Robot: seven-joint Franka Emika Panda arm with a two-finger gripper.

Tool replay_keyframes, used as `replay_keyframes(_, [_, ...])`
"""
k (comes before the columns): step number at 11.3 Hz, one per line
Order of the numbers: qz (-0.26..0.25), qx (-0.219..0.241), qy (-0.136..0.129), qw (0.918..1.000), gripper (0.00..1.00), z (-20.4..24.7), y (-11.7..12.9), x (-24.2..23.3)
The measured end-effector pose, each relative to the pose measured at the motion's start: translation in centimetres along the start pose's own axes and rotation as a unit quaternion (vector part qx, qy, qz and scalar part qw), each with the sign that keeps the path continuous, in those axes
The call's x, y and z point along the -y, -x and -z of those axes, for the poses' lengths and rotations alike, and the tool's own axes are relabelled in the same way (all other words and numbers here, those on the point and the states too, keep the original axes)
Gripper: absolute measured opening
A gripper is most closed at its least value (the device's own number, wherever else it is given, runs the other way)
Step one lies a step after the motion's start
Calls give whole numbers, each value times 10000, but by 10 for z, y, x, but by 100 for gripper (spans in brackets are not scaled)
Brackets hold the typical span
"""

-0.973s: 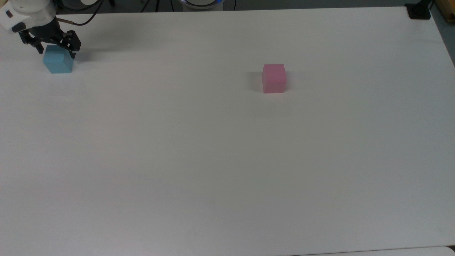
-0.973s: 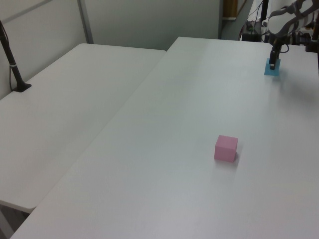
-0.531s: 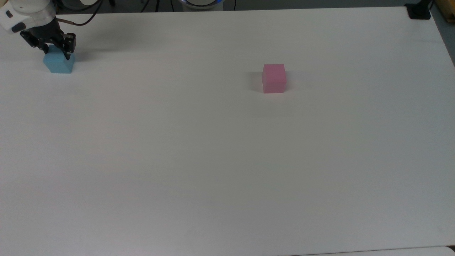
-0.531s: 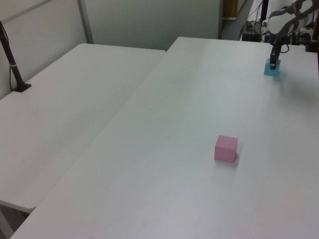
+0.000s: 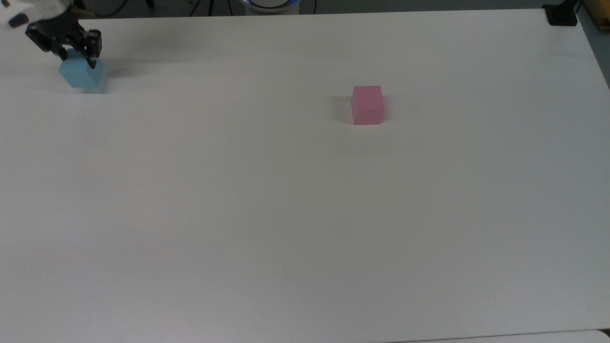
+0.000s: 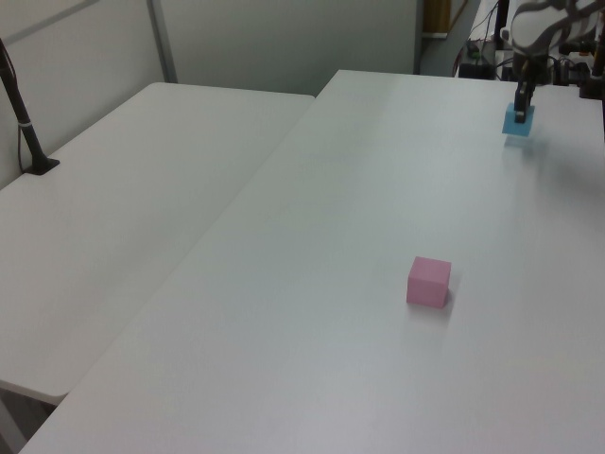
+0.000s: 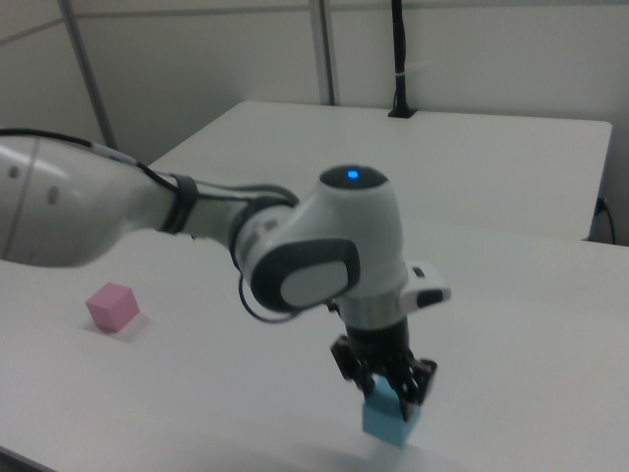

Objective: Put blue cube on pink cube
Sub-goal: 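Lift the blue cube and carry it above the pink cube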

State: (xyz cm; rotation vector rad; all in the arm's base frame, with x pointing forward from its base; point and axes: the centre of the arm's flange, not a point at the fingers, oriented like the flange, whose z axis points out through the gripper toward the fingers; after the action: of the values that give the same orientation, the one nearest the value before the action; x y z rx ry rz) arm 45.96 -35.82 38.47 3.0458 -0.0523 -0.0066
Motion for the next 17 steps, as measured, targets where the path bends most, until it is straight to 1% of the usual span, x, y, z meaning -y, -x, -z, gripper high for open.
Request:
replay_keyframes(2, [-29, -250, -406, 9989, 54, 54, -2, 19])
replay_keyframes(4, [-103, -391, -647, 9971, 54, 108, -9, 45])
replay_keyframes(6, [-352, -430, -794, 9953, 54, 160, -29, 87])
replay_keyframes(8, [-457, -421, -990, 9931, 54, 200, -51, 141])
replay_keyframes(11, [-486, -393, -1057, 9924, 54, 239, -71, 224])
replay_keyframes(13, [-417, -403, -1075, 9925, 54, 253, -80, 288])
replay_keyframes(14, [-274, -382, -1080, 9930, 54, 256, -81, 321])
replay_keyframes(17, [58, -299, -1090, 9936, 54, 260, -77, 399])
